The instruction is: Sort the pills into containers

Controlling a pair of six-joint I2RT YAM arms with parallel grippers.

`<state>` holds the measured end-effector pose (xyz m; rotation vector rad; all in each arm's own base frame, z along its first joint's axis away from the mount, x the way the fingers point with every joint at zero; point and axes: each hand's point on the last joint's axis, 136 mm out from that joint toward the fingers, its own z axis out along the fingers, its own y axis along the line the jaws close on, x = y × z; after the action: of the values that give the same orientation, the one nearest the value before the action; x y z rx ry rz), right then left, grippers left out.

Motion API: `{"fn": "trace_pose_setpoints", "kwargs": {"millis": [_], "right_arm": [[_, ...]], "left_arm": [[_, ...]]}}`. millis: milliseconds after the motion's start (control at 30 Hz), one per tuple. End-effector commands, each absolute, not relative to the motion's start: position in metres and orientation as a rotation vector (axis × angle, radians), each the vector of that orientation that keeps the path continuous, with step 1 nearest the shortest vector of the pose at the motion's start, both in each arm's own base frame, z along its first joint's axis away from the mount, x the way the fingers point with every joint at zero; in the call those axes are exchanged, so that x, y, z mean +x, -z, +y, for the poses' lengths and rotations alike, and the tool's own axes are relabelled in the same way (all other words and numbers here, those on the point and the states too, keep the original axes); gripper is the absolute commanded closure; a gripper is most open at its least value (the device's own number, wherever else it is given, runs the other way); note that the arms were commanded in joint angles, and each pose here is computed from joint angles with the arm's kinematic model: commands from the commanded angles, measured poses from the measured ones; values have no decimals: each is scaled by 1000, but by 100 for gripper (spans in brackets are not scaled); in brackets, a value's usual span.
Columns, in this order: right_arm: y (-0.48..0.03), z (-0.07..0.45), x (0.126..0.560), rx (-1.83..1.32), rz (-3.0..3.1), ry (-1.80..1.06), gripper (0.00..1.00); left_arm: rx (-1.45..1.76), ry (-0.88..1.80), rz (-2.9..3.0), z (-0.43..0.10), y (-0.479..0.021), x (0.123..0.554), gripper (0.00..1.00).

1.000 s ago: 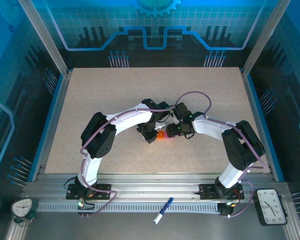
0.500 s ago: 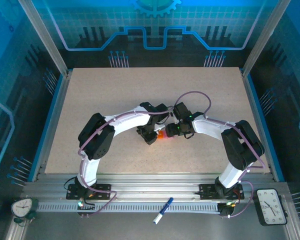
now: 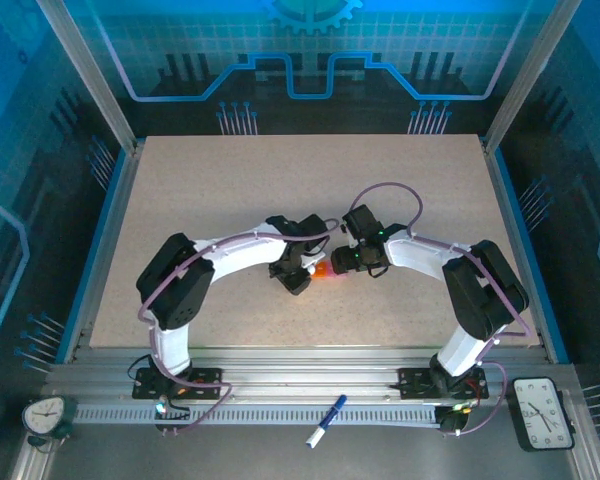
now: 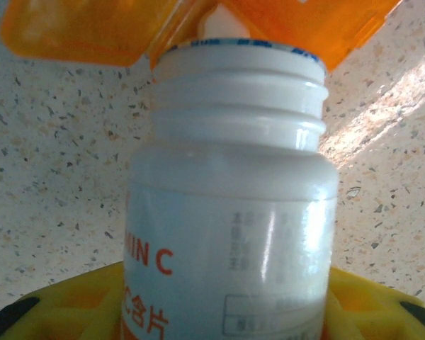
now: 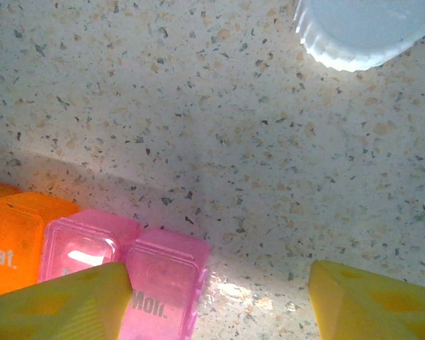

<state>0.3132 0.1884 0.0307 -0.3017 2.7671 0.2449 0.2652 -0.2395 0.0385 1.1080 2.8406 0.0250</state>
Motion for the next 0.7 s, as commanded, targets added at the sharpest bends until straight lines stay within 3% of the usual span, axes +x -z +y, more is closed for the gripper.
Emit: {"fn": "trace_pose_setpoints", "kwargs": {"millis": [0,667], "right_arm": [[3,168,283,-322,2909,-107,31],[5,170,282,-293,2928,-131,31]], "left_arm": [[1050,15,2870,-232,-34,255,100],[869,332,2605,-248,-41,260,100]]}}
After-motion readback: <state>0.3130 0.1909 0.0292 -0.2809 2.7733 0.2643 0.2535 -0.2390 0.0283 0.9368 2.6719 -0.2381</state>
